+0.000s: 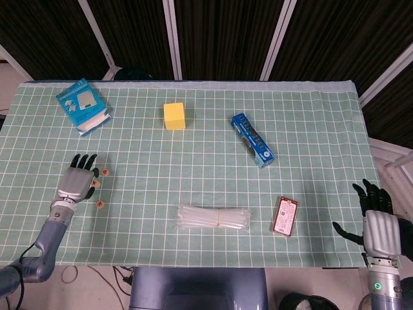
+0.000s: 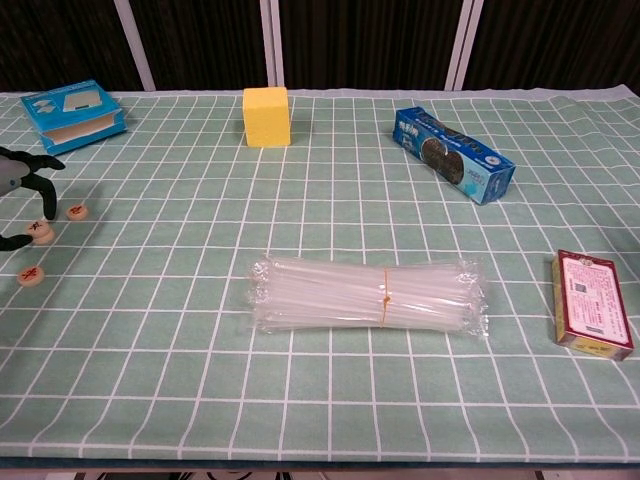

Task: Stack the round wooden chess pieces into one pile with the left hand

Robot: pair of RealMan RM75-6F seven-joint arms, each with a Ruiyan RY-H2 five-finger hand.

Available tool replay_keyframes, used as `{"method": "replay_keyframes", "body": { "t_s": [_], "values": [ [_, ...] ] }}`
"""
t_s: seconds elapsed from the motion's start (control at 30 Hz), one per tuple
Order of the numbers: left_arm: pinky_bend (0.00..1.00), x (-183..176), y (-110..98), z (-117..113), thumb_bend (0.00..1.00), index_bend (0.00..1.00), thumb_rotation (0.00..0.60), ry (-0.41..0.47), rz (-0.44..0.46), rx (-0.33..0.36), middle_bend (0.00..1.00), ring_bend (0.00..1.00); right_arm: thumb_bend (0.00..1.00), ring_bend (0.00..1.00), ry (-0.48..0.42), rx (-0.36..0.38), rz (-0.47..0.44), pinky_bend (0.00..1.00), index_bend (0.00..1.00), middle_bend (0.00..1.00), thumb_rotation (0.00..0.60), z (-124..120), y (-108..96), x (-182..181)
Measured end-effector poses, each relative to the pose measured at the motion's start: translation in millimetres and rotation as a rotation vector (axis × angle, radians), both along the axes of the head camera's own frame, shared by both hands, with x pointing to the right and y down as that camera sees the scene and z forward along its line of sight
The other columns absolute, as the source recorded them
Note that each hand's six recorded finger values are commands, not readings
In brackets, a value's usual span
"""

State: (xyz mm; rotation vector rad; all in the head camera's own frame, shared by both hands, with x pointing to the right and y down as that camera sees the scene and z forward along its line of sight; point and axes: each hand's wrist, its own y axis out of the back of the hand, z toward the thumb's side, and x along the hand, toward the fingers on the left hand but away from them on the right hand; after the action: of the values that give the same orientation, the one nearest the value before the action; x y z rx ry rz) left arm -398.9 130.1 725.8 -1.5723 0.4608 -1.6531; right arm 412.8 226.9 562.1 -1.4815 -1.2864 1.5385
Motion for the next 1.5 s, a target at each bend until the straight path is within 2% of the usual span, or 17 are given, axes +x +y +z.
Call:
{"method": "replay_keyframes", "body": {
  "t_s": [0.37,0.5,0.63,0.8,1.0,1.3,1.5],
  "values": [
    [0.00,9,-5,-19,0.32,0.36,0.600,0.043,0.013,0.039,0.01,0.00,0.27,0.00,0.005,0.001,-0.003,0.00,0.12,0.05,0.600,0,0,-1],
    [0.00,13,-17,-30,0.29,0.34,0.600,0.057,0.007,0.074,0.01,0.00,0.27,0.00,0.003,0.001,0.000,0.00,0.12,0.05,0.600,0,0,-1],
    [0.00,16,-29,-32,0.25,0.33,0.600,0.051,-0.006,0.075,0.01,0.00,0.27,0.00,0.002,0.002,0.002,0.00,0.12,0.05,0.600,0,0,0],
    [0.00,24,-41,-27,0.24,0.34,0.600,0.055,-0.045,0.041,0.01,0.00,0.27,0.00,-0.003,-0.002,0.008,0.00,0.12,0.05,0.600,1,-1,0],
    [0.00,33,-54,-22,0.24,0.35,0.600,0.021,-0.082,0.004,0.01,0.00,0.27,0.00,-0.010,-0.007,0.017,0.00,0.12,0.05,0.600,3,-2,1],
    [0.00,44,-65,-11,0.22,0.37,0.600,-0.039,-0.090,-0.064,0.01,0.00,0.27,0.00,-0.027,-0.013,0.039,0.00,0.12,0.05,0.600,5,-4,4],
    [0.00,42,-67,-6,0.24,0.41,0.600,-0.068,-0.081,-0.081,0.01,0.00,0.27,0.00,-0.030,-0.014,0.053,0.00,0.12,0.05,0.600,5,-4,5]
  ]
}}
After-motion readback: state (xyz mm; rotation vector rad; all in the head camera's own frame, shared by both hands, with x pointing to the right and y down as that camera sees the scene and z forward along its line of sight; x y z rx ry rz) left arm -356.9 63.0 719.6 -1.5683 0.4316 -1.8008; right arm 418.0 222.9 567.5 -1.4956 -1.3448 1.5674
